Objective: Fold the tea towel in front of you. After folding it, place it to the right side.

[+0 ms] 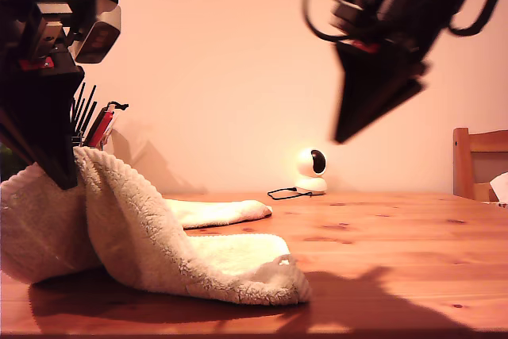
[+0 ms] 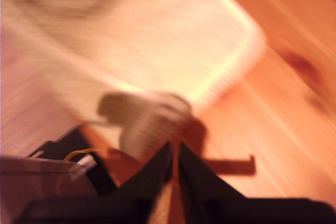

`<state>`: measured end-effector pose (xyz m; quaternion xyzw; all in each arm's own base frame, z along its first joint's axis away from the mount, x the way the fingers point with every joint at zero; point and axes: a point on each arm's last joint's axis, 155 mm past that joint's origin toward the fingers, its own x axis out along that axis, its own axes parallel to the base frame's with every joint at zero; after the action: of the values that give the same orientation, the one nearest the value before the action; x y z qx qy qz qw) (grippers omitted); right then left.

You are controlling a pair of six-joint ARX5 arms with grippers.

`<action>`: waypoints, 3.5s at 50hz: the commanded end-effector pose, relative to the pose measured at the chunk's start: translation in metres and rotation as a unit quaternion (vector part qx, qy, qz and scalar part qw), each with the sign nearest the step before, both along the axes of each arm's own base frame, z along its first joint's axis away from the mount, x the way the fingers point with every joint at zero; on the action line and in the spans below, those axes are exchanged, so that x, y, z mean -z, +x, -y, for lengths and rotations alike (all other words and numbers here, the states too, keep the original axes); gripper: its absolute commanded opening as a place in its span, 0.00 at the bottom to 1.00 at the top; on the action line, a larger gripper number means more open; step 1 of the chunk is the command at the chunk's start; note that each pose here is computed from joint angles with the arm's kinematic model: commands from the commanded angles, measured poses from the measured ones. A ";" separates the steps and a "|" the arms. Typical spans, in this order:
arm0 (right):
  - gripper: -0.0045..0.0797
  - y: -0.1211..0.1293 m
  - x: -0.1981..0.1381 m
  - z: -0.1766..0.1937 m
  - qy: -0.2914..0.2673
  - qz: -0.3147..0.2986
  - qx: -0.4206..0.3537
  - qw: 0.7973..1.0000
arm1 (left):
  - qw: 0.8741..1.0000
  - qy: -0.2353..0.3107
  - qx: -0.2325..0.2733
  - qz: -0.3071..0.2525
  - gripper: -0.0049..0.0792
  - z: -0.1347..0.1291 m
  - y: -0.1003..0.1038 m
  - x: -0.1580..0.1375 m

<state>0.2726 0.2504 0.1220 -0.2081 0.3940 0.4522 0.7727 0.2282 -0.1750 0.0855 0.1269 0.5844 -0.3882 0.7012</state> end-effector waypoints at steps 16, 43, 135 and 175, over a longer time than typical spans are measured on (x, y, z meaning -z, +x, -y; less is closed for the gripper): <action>0.37 -0.019 0.014 -0.084 0.084 0.050 -0.180 0.979 | 0.994 0.039 0.104 0.023 0.03 -0.001 -0.015 0.010; 0.41 -0.067 0.030 -0.130 0.116 0.018 -0.260 0.958 | 0.971 0.098 0.194 0.096 0.03 0.013 -0.014 0.014; 0.25 -0.016 0.101 -0.089 0.029 -0.015 -0.196 0.980 | 0.958 0.179 0.142 0.175 0.03 -0.038 0.006 -0.023; 0.04 -0.057 0.079 -0.031 -0.073 -0.122 -0.165 0.976 | 0.988 0.016 0.151 0.028 0.03 0.007 -0.052 -0.018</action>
<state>0.2167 0.2851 0.0477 -0.2660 0.4663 0.5725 0.6198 0.1760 -0.1819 0.1118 0.2390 0.5341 -0.4779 0.6551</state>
